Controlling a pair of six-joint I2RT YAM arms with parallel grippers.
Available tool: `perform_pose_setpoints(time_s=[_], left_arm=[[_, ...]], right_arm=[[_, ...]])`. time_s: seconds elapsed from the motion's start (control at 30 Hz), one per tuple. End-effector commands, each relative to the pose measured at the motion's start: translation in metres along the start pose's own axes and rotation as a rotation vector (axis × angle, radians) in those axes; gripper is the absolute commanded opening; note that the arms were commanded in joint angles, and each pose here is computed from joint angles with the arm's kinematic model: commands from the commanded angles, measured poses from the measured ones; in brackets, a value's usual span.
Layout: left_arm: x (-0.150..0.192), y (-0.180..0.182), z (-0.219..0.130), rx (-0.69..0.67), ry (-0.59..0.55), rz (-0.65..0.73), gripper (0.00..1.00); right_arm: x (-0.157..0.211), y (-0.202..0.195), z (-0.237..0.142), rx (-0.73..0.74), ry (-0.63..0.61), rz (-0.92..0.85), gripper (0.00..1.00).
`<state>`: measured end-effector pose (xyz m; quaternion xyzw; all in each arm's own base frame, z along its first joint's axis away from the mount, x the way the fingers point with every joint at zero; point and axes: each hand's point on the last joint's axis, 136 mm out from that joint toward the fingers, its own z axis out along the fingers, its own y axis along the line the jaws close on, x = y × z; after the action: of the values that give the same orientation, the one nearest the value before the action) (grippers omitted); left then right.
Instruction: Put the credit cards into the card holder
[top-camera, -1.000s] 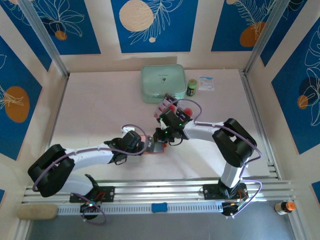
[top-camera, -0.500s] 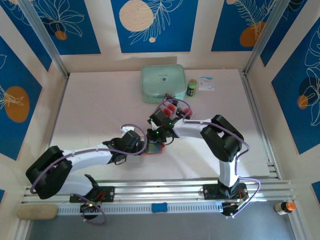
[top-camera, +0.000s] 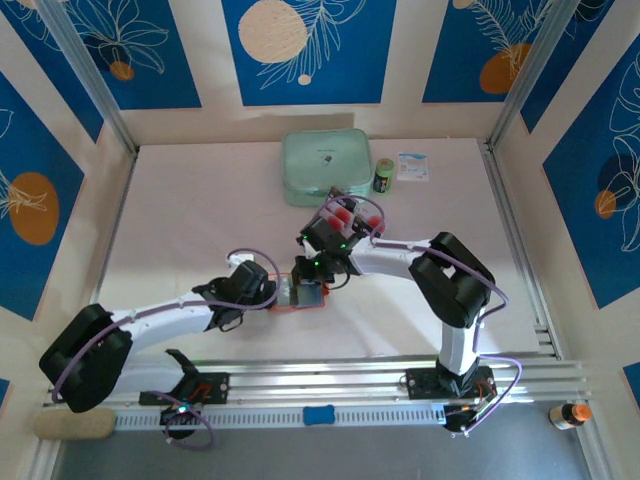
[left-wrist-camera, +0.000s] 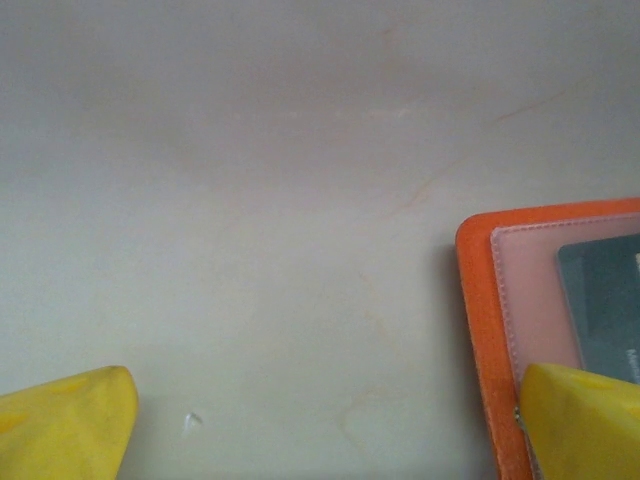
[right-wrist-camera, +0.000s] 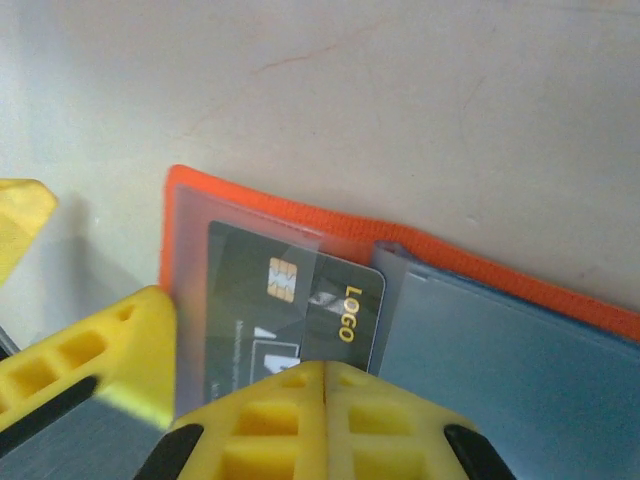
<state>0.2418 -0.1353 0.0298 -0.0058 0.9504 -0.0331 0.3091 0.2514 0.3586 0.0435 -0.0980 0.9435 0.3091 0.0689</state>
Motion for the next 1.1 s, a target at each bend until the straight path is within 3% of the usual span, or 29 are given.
perform_pose_setpoints(time_s=[0.0, 0.87, 1.07], left_arm=[[0.012, 0.010, 0.005, -0.033, 0.045, -0.022, 0.97], [0.017, 0.004, 0.013, -0.018, 0.061, -0.013, 0.97], [0.009, 0.005, 0.007, -0.015, 0.038, -0.021, 0.97]], right_arm=[[0.012, -0.002, -0.006, 0.013, 0.022, 0.011, 0.00], [0.033, 0.012, 0.029, 0.014, 0.121, -0.008, 0.00], [0.026, 0.021, 0.020, 0.001, 0.101, -0.025, 0.00]])
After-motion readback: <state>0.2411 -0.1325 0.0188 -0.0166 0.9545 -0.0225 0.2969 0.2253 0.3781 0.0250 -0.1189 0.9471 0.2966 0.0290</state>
